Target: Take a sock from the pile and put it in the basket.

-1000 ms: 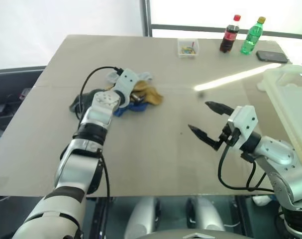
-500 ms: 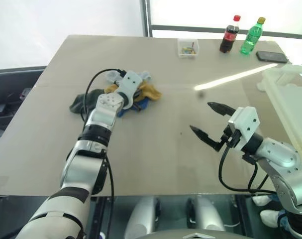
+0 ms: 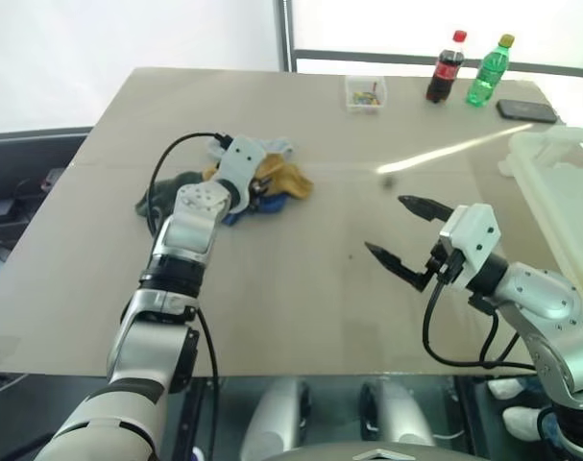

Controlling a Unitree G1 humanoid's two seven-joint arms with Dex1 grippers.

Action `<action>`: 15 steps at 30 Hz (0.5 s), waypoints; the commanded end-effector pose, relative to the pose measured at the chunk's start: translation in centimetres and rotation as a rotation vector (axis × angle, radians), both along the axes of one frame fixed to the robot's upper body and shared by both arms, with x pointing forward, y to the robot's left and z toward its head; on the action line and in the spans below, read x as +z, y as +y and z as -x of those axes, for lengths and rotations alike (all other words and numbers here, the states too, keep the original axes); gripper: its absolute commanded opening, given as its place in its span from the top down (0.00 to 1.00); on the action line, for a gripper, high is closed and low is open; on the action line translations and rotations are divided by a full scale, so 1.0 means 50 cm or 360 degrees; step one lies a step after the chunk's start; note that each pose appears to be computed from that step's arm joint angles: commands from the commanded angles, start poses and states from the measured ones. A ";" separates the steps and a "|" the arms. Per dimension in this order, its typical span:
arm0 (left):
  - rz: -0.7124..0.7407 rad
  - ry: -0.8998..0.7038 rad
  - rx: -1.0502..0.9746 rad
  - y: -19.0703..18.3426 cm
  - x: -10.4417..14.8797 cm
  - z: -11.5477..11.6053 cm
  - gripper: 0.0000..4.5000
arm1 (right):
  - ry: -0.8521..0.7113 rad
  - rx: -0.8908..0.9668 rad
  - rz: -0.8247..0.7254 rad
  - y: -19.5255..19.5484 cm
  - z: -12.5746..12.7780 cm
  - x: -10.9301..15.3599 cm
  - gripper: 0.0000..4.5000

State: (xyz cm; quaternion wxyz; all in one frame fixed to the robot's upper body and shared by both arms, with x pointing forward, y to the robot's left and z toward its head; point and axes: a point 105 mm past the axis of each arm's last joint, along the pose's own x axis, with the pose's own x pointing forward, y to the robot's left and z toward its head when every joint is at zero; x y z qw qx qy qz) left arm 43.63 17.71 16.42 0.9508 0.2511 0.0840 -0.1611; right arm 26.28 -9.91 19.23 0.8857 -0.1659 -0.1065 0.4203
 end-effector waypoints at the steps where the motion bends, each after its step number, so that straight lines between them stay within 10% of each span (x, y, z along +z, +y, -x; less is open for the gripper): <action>1: -0.0054 -0.0115 0.0040 0.010 0.028 0.003 0.55 | -0.0067 0.0022 0.0013 0.000 0.005 0.019 0.00; 15: -0.0108 -0.0194 0.0078 -0.002 0.008 -0.008 0.55 | -0.0051 0.0014 0.0020 -0.004 0.014 0.018 0.00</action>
